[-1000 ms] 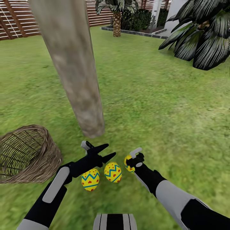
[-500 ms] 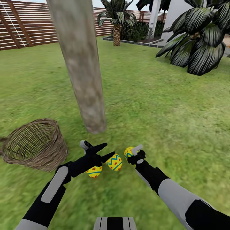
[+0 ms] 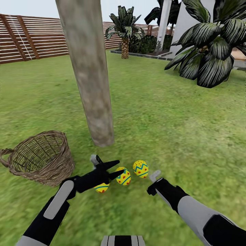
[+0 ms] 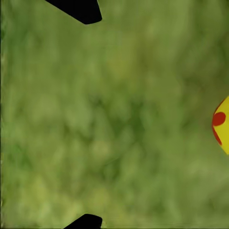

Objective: Take the three Easter eggs out of the wicker basket on the lawn in the garden, then place them on the lawn next to a single tree (choose any tree) so that all three eggs are next to the same tree and none are left in the basket.

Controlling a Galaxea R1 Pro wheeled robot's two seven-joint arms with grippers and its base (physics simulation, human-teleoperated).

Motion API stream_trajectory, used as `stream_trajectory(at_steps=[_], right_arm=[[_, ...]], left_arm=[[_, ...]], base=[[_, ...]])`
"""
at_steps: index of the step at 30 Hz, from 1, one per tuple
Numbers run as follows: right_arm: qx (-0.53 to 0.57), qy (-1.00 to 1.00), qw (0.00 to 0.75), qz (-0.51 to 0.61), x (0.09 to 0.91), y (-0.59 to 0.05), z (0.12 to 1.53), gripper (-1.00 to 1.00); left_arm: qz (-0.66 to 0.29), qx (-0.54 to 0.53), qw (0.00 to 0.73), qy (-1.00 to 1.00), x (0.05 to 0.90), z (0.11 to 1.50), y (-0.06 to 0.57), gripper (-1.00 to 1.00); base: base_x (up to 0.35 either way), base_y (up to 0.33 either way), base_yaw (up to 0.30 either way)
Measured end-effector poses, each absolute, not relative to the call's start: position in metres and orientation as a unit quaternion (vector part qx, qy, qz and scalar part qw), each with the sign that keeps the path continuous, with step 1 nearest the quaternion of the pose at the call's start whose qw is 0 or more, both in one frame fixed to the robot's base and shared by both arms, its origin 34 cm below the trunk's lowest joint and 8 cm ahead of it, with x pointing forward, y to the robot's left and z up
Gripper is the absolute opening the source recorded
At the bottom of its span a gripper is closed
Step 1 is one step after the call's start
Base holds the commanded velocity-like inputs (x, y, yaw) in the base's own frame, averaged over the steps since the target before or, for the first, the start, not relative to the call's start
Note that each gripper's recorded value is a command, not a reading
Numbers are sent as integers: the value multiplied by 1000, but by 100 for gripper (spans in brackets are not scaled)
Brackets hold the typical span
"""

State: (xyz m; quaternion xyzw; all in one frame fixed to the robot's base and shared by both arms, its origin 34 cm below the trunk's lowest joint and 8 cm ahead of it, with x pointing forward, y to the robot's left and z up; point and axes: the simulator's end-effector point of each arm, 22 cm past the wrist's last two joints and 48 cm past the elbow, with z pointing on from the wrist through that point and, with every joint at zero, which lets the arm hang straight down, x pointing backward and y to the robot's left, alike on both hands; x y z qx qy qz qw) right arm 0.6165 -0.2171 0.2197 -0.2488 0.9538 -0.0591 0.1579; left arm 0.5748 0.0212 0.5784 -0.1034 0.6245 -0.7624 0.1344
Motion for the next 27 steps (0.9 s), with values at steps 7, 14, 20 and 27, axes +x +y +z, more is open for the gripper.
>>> stream_trajectory(at_steps=[7,14,20,27], right_arm=[[-248,952,171,-55,618,-216,230,100],[-252,950,173,-55,605,-214,233,100],[-254,952,164,-52,588,-215,234,100],[-251,950,183,-40,560,-220,224,100]], left_arm=[[-670,-153,76,723,547,481,33,100],[-580,-229,6,782,494,377,81,100],[-520,-201,-11,830,462,352,102,100],[-462,-206,-39,862,434,327,130,100]], base=[[0,0,0],[0,0,0],[0,0,0],[0,0,0]])
